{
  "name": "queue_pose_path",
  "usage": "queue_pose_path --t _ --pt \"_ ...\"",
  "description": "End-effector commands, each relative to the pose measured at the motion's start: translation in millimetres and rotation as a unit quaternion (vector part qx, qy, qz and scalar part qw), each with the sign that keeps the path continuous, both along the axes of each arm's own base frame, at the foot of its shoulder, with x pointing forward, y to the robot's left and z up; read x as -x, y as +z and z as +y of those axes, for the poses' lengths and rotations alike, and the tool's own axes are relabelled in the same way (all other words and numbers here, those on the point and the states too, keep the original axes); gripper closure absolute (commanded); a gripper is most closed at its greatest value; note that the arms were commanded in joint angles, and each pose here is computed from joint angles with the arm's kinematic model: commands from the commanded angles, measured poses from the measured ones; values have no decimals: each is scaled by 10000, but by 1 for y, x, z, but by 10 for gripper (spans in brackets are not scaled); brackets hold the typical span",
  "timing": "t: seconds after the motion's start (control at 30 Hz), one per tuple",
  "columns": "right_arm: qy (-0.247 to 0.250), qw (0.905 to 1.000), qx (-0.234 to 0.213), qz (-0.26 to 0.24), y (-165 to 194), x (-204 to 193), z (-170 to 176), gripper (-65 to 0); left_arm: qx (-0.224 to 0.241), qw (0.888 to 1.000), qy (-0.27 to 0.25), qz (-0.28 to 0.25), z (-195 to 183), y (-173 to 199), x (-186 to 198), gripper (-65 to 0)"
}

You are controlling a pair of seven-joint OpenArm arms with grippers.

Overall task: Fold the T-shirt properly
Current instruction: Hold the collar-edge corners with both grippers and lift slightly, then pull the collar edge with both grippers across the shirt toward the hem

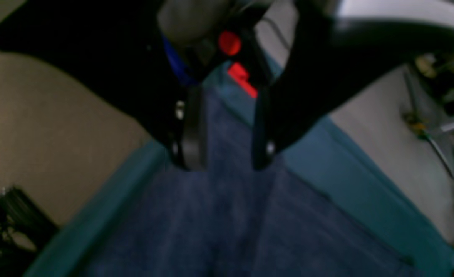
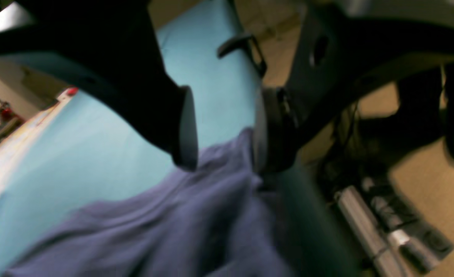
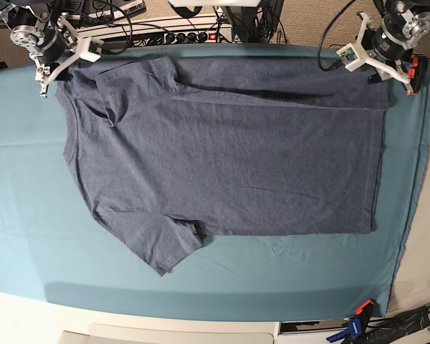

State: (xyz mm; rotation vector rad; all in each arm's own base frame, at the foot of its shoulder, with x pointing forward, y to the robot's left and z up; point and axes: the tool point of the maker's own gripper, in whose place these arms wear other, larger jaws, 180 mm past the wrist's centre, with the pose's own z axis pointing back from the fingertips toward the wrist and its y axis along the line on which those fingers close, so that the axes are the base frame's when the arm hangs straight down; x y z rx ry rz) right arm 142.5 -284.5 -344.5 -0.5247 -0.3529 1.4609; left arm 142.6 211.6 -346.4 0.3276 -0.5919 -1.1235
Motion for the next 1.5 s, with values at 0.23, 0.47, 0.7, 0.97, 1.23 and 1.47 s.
queue_pose_path --t 0.23,0.47,0.7,0.97,1.23,1.47 --pt "19 9870 -115 -1604 70 -52 31 -253 161 9986 -180 -478 -21 35 -14 -215" --pt "-656 9532 -676 -2874 110 -91 34 -253 231 9959 2 -876 -18 47 -31 -215" --pt "-1670 8826 -2164 -3824 138 -127 47 -253 1031 9857 205 -1314 -29 65 -72 -215" --pt "-2583 8132 -3420 -3936 118 -182 42 -253 1706 9725 696 -1425 -6 63 -133 -215" --pt "-3610 7600 -4293 -3284 59 -251 28 -253 3053 9332 1609 -1005 13 44 -194 -215" --pt "-3897 7430 -4623 -2870 50 -306 26 -253 3827 8865 2452 -865 35 33 -253 -215"
